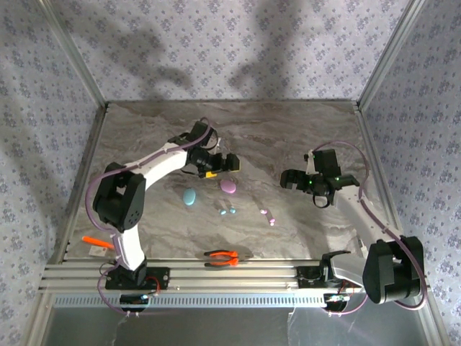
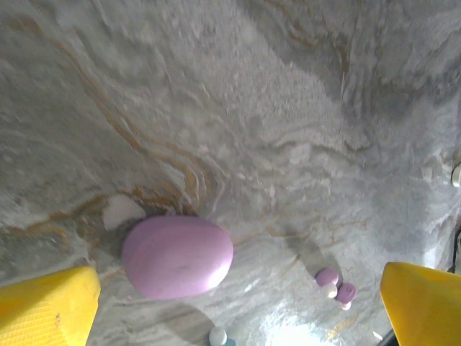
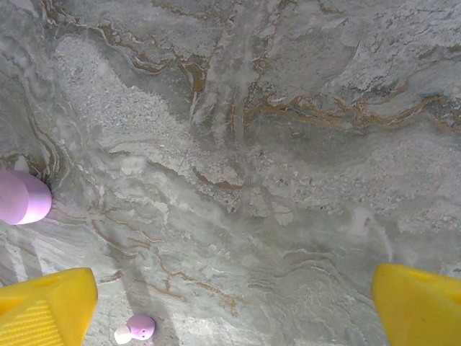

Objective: Insert the wireless bluetooth earbuds into the charging case

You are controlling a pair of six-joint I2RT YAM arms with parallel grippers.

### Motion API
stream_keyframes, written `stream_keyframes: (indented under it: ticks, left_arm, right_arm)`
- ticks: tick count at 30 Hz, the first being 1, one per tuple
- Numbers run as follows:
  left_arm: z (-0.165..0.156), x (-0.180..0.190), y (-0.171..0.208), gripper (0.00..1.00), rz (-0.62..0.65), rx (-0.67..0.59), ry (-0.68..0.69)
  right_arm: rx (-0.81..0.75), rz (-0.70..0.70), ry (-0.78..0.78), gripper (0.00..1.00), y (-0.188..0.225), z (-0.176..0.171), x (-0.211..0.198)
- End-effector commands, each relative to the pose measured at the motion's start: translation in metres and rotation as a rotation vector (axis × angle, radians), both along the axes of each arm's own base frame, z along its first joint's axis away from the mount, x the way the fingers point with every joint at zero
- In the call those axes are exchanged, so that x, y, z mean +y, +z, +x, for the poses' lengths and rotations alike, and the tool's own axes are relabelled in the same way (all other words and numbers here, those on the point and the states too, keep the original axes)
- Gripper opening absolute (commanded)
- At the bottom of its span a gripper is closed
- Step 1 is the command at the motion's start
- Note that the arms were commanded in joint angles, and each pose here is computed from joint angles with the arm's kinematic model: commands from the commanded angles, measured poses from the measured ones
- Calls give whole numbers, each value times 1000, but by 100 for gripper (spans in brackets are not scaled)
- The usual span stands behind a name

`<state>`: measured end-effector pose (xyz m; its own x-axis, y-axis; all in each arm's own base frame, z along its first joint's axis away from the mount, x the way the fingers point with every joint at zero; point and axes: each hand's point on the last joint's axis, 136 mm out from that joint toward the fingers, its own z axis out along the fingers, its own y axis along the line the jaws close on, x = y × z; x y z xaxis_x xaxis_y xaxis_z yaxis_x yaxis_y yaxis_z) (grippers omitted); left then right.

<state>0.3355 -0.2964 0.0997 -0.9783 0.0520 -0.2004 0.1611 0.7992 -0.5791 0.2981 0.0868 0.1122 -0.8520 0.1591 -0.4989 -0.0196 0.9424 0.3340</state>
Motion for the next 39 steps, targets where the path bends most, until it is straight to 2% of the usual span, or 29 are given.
stream_keyframes:
  ticks: [1,7,12,35,39]
  left_arm:
    - [-22,-2,0,100,-18,41,22]
    - [-39,10,-15,100,3,86,85]
    - [-44,-2,-22,100,-14,116,66]
    - [2,-49,-24,100,-49,135,-4]
    - [4,-47,-19,100,-10,111,-14]
  right_arm:
    - [19,14,14,99,-2,0,3]
    - [30,20,24,99,-4,1,6]
    - [36,19,25,99,-6,1,6]
    - [35,5,5,97,-7,-1,-1]
    - [33,7,3,97,-6,-1,-1]
